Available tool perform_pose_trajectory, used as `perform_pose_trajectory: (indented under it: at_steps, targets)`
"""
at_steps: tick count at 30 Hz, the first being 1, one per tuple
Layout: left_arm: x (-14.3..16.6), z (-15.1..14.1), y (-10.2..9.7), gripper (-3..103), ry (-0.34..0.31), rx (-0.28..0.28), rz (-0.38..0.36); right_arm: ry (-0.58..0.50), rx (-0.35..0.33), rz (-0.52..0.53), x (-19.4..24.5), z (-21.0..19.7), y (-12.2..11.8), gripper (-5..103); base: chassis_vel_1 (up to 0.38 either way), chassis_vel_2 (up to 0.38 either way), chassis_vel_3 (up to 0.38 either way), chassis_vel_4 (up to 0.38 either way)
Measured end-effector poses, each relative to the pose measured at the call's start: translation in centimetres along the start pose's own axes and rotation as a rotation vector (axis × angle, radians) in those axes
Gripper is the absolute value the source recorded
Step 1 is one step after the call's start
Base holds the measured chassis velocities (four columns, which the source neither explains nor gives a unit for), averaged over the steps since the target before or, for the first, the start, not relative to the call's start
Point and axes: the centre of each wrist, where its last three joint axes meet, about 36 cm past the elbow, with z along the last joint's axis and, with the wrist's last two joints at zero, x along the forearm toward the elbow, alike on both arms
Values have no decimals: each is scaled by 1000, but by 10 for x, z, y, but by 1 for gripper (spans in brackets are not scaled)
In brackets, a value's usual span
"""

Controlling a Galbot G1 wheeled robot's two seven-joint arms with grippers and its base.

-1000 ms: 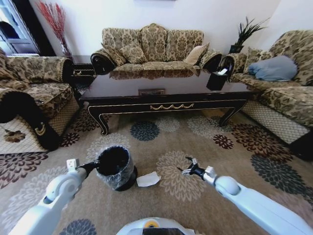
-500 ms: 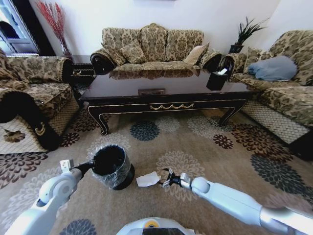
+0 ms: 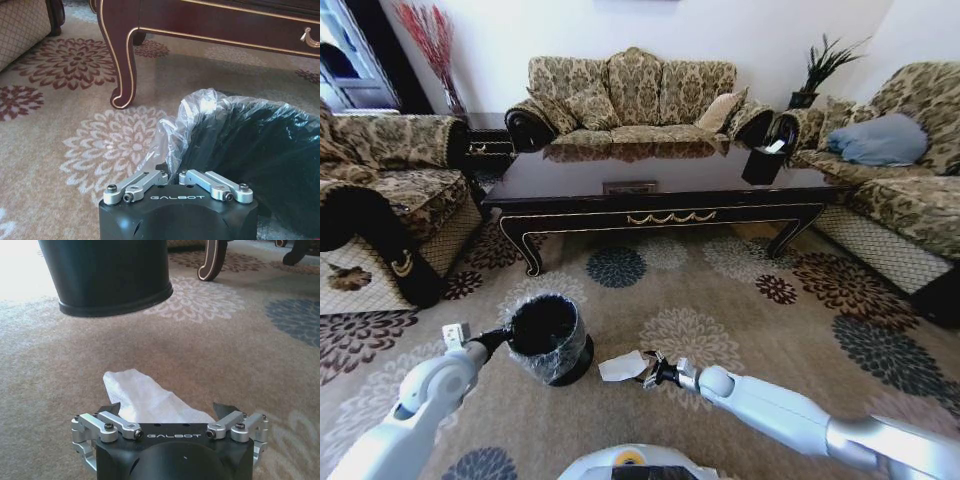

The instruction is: Move to the front of the table and pick up the trash from the floor, then place it into the trash bin.

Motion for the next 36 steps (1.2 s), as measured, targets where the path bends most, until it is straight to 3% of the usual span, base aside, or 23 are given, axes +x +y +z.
perform_pose_trajectory:
  at_steps: [8, 22, 26, 34, 36]
  targets:
    - [-6, -3, -3, 4, 1, -6, -5, 32, -12, -33, -4, 17, 21, 100, 0, 0, 0, 0]
    - [-2, -2, -8, 4, -1, 1, 9, 50, -7, -9, -16, 16, 13, 102, 0, 0, 0, 0]
    - [-1, -2, -9, 4, -3, 2, 13, 65, -6, 0, -17, 22, 10, 83, 0, 0, 0, 0]
    - [3, -6, -9, 4, -11, 5, 16, 78, 1, 1, -19, 26, 8, 62, 0, 0, 0, 0]
    - [5, -8, -8, 4, -14, 9, 16, 83, 2, 1, -21, 27, 8, 50, 0, 0, 0, 0]
